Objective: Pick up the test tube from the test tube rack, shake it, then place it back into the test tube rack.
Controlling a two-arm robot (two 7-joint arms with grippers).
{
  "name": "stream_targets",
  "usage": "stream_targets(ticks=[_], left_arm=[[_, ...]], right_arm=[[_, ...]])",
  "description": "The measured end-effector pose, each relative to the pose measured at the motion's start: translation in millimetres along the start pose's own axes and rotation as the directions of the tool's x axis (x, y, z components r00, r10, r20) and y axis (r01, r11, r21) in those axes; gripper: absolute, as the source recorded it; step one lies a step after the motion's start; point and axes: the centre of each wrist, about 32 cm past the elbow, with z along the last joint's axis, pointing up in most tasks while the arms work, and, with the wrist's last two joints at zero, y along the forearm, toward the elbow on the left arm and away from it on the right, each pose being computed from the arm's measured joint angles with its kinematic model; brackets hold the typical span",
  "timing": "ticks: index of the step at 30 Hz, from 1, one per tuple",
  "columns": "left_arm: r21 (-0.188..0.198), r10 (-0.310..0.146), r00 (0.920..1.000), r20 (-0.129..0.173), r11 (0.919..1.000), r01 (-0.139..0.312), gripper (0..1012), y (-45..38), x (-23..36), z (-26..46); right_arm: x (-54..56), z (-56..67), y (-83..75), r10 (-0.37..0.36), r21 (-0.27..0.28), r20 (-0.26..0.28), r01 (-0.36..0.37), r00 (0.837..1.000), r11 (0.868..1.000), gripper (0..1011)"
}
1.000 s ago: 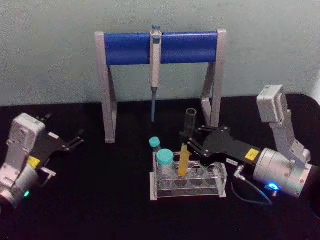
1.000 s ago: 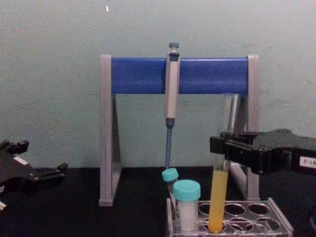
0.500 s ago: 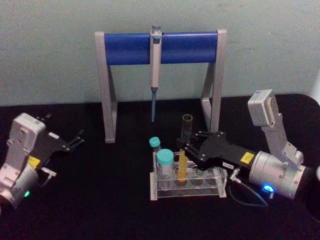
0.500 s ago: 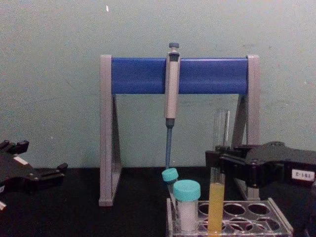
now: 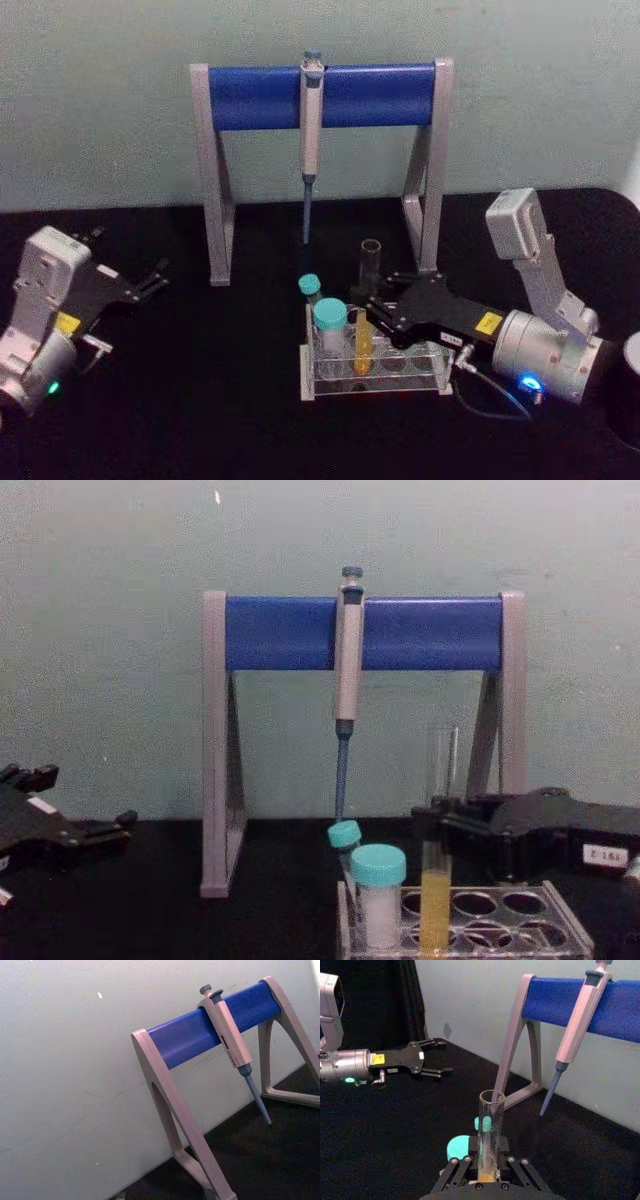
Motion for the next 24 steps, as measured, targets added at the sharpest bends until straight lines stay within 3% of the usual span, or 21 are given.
stream_targets(ticks=[24], left_arm=[[0.0, 0.0, 1.0, 0.0, 1.0, 0.0, 1001, 0.0, 0.0, 0.0]], right_arm=[[1.2, -10.4, 5.0, -0.004, -0.028, -0.034, 0.003, 0.999, 1.0, 233]])
